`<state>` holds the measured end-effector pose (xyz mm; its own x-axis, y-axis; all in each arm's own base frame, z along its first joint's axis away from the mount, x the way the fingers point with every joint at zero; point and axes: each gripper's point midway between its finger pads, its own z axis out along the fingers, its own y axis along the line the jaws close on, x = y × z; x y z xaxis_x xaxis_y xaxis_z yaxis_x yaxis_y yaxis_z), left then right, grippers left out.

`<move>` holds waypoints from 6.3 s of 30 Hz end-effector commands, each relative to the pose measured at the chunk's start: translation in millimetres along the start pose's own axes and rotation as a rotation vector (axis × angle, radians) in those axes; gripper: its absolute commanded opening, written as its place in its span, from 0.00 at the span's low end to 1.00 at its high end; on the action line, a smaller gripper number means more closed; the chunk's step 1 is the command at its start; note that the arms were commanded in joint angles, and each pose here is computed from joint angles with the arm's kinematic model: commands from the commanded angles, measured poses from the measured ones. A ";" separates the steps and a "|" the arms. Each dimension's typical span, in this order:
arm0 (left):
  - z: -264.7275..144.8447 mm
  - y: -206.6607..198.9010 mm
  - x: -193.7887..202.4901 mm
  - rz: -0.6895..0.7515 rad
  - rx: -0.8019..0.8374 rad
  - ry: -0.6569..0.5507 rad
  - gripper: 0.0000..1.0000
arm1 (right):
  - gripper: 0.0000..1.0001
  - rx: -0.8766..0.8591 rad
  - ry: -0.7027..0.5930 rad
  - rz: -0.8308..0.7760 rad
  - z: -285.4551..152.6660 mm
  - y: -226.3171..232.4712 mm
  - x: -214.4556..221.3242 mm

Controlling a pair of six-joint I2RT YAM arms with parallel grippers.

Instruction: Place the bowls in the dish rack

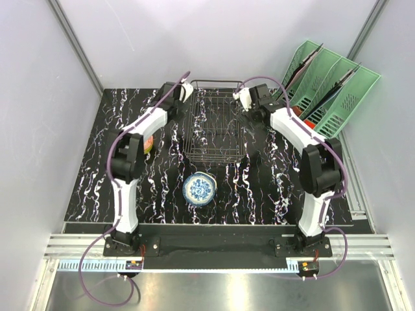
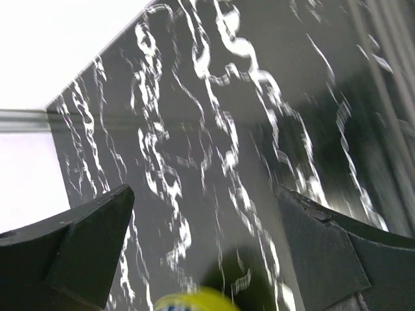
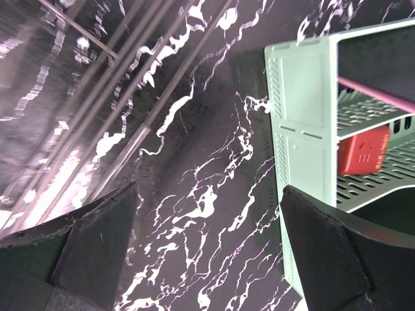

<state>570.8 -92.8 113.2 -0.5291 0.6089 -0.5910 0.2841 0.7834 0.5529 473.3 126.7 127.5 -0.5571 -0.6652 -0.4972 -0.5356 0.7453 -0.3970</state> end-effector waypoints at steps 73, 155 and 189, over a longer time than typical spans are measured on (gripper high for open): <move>-9.8 -45.9 -91.3 0.047 0.043 -0.217 0.99 | 1.00 -0.049 -0.198 0.093 1.0 5.3 -81.8; -53.7 82.2 159.3 -0.248 0.059 0.178 0.46 | 1.00 -0.045 -0.368 0.061 -163.0 3.2 -29.4; -54.0 73.9 158.2 -0.244 0.128 0.170 0.00 | 1.00 -0.055 -0.371 0.068 -164.1 4.9 -30.0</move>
<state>457.0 58.4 74.0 -0.7537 0.3770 -0.5383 0.2165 0.9159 0.3381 383.5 134.8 250.2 -0.3644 -0.5659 -0.7396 -0.5388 0.7759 -0.3282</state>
